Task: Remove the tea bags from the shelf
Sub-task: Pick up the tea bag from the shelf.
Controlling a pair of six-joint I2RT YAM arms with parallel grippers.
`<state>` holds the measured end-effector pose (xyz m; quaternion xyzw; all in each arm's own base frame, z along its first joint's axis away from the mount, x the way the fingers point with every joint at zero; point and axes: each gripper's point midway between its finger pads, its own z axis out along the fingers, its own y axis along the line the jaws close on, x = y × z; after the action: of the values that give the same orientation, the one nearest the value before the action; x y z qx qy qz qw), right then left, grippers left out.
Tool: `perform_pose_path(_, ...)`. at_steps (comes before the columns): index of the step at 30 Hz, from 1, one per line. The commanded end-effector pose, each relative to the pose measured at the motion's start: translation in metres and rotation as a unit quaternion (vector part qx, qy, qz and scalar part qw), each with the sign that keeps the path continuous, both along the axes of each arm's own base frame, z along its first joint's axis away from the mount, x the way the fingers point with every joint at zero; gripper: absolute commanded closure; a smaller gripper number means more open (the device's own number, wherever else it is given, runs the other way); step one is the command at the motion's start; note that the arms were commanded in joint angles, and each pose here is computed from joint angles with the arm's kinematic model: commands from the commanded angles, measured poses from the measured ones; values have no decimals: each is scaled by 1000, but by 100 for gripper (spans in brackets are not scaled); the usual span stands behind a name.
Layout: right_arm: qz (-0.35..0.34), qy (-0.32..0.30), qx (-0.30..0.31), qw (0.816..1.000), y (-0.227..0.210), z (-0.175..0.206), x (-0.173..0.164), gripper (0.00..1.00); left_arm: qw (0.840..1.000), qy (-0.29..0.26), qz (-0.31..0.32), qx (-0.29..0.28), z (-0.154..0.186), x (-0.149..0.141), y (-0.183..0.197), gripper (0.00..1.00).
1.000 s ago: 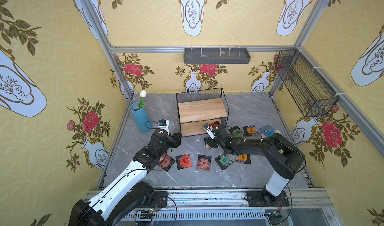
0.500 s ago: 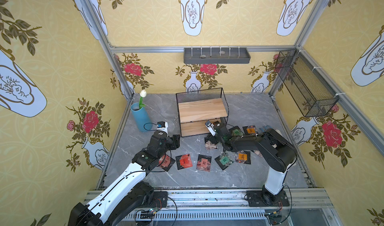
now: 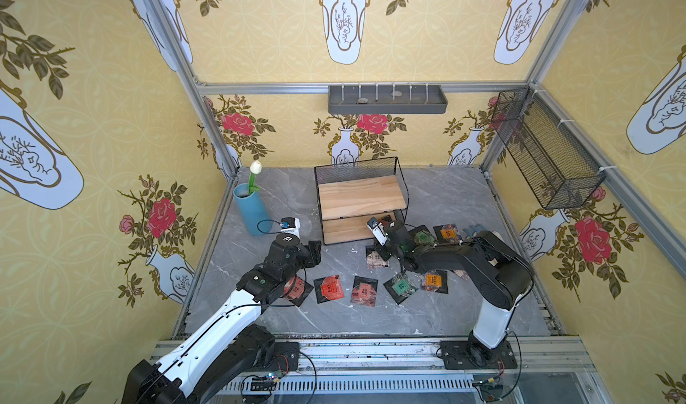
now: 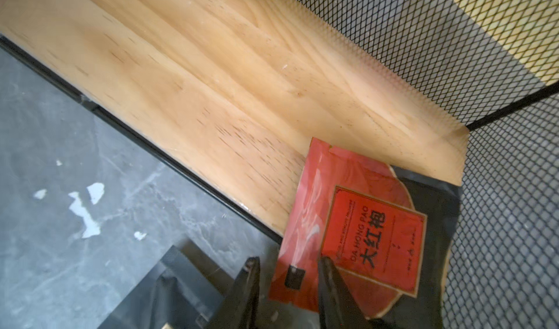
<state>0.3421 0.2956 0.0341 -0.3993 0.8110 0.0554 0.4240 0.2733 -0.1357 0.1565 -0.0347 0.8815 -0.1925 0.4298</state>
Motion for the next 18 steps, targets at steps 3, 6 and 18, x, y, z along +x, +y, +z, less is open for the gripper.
perform_pose_path(3,4,0,14,1000,4,9,-1,75,1000,-3,1,-2,1,0,0,29)
perform_pose_path(6,5,-2,16,1000,6,13,0,82,1000,-4,2,-2,1,0,1,29)
perform_pose_path(18,13,-13,11,1000,8,23,-7,100,1000,-3,4,-4,1,-1,1,29)
